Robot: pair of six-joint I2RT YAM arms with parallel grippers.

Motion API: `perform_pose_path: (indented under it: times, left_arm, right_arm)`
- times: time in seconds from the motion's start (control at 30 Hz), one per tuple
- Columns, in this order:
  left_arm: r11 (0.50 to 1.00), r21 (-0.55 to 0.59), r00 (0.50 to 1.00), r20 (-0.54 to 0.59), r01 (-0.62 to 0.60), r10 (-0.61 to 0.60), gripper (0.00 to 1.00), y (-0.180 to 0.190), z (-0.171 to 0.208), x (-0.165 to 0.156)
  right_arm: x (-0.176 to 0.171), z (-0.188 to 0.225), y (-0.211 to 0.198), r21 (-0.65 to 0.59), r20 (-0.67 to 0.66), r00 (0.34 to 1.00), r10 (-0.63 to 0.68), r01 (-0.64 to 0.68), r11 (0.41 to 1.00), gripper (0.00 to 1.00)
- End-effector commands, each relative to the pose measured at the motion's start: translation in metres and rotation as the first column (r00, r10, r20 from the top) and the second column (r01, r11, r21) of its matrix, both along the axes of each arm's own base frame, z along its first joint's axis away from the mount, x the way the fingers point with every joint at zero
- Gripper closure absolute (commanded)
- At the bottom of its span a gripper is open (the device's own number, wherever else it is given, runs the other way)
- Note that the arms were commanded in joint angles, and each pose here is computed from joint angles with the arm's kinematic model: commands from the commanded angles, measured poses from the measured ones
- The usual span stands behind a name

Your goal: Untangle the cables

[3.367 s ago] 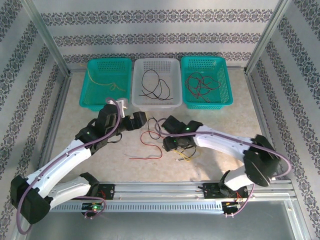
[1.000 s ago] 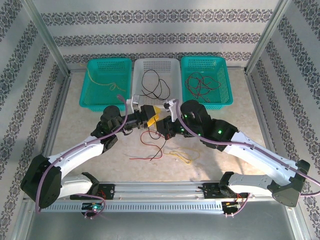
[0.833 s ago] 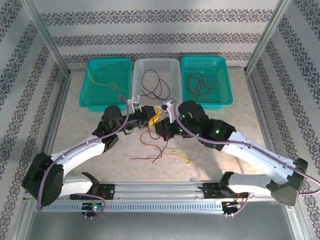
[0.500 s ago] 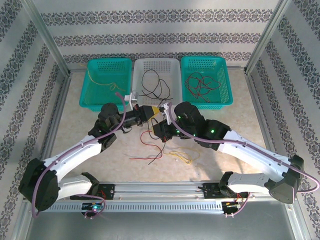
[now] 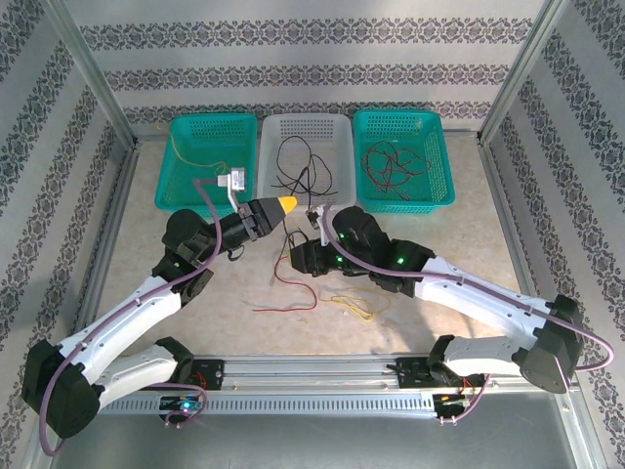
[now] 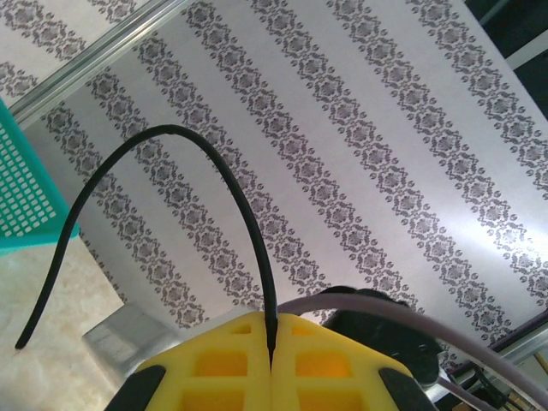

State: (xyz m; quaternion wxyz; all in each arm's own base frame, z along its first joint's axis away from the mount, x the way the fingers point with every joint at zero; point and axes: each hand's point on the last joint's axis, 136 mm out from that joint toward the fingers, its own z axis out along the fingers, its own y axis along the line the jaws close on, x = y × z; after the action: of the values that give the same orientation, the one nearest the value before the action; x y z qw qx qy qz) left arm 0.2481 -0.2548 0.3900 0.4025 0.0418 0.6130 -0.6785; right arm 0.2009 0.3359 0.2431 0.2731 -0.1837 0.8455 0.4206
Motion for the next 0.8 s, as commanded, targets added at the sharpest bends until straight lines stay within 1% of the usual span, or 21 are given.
perform_pose_path:
  times: [0.0,0.03,0.1,0.23,0.37,0.4,0.47,0.53,0.57,0.67,0.77]
  left_arm:
    - [0.998,-0.063,0.994,0.11,-0.006,0.013,1.0,0.007,0.031,-0.009]
    - [0.998,-0.063,0.994,0.112,-0.005,0.012,1.0,0.007,0.032,-0.009]
    - [0.998,-0.064,0.993,0.122,-0.001,0.009,1.0,0.007,0.036,-0.01]
    - [0.999,-0.05,0.99,0.143,-0.006,0.013,1.0,0.007,0.041,-0.012]
    - [1.0,-0.017,0.983,0.183,-0.015,0.018,1.0,0.005,0.044,-0.012]
    - [1.0,0.0,0.981,0.192,-0.028,0.027,1.0,0.005,0.044,-0.011]
    - [0.994,0.061,0.98,0.187,-0.087,0.074,1.0,0.006,0.039,0.0]
    - [0.975,0.143,0.974,0.175,-0.169,0.143,1.0,0.007,0.033,0.017]
    - [0.964,0.173,0.971,0.171,-0.199,0.17,1.0,0.008,0.032,0.025]
    - [0.912,0.273,0.948,0.174,-0.307,0.267,1.0,0.014,0.033,0.053]
    - [0.857,0.364,0.93,0.189,-0.364,0.315,1.0,0.015,0.033,0.083]
  right_arm:
    - [0.004,0.01,0.002,0.048,0.007,1.0,-0.015,0.014,0.999,0.86]
    - [0.004,0.011,0.002,0.052,0.008,1.0,-0.015,0.015,0.999,0.89]
    - [0.004,0.011,0.001,0.058,0.009,1.0,-0.018,0.018,0.998,0.9]
    - [0.004,0.013,-0.002,0.071,0.011,0.999,-0.031,0.03,0.997,0.97]
    - [0.007,0.008,-0.007,0.064,-0.005,0.999,-0.052,0.052,0.997,0.98]
    - [0.007,0.005,-0.008,0.054,-0.008,0.999,-0.052,0.052,0.997,0.96]
    - [0.007,0.0,-0.011,0.027,-0.011,0.998,-0.06,0.061,0.998,0.88]
    - [0.01,-0.004,-0.019,-0.003,-0.002,0.996,-0.093,0.093,0.996,0.74]
    - [0.011,-0.004,-0.024,-0.014,0.005,0.994,-0.11,0.11,0.994,0.69]
    - [0.018,-0.008,-0.046,-0.068,0.03,0.983,-0.181,0.183,0.981,0.6]
    - [0.03,-0.017,-0.08,-0.142,0.051,0.951,-0.306,0.31,0.94,0.54]
